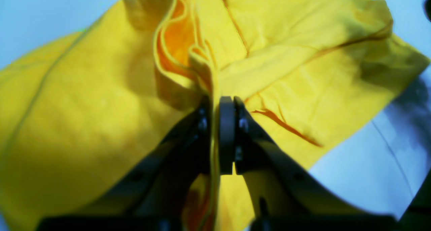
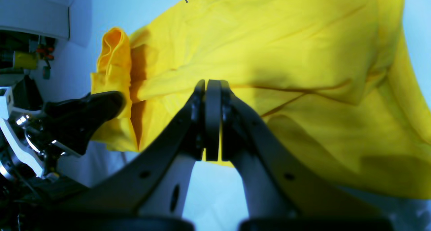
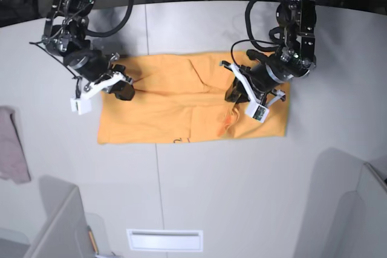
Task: Fold the T-shirt properly
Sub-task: 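Carry the strip end in the left gripper toward the right gripper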
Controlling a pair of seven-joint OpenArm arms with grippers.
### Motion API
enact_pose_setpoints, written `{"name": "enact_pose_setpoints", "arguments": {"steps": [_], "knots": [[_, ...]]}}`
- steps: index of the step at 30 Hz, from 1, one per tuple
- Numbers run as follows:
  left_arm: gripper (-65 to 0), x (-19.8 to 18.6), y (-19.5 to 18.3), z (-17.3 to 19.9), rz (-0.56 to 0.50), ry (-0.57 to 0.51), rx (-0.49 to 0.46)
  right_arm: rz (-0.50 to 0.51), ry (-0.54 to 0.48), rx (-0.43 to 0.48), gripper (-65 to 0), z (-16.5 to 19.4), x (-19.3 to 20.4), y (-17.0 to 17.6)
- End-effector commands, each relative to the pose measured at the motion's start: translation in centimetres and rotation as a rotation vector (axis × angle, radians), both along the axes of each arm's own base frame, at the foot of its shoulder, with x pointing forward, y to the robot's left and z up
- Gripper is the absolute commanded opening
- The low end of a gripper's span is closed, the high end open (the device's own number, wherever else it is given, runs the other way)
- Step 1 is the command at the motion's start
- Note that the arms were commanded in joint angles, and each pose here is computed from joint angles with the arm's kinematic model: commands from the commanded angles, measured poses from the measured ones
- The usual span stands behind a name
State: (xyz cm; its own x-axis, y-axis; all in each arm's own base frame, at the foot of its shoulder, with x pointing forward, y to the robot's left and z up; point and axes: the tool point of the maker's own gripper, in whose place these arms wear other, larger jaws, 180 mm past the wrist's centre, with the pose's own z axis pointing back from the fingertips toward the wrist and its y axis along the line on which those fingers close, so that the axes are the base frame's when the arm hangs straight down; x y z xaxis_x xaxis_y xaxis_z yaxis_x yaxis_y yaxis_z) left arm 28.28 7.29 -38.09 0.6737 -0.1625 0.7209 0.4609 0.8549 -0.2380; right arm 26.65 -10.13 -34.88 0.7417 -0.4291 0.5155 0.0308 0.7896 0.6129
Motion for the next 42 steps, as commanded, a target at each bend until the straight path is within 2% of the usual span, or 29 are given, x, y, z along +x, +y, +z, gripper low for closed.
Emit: {"name": "enact_pose_setpoints", "arguments": {"steps": [1, 15, 20, 25, 42], "knots": [[-65.0, 1.0, -0.6, 1.4, -0.009, -0.055, -0.03, -0.008, -0.041, 0.01, -65.0, 1.1, 0.7, -0.1], [-65.0, 1.8, -0.9, 2.5, -0.016, -0.088, -0.028, -0.008, -0.043, 0.01, -65.0, 1.1, 0.7, -0.1], [-65.0, 1.5, -2.8, 2.7, -0.072, -0.093, -0.035, -0.009, -0.049, 0.011, -65.0, 1.3, 1.0, -0.1], [-65.0, 1.7, -2.9, 1.5, -0.049, -0.052, -0.034, -0.009, -0.048, 0.011, -65.0, 1.3, 0.9, -0.1], [-65.0, 1.8, -2.9, 1.6, -0.048, -0.051, -0.041, -0.009, -0.048, 0.011, -65.0, 1.3, 0.9, -0.1]]}}
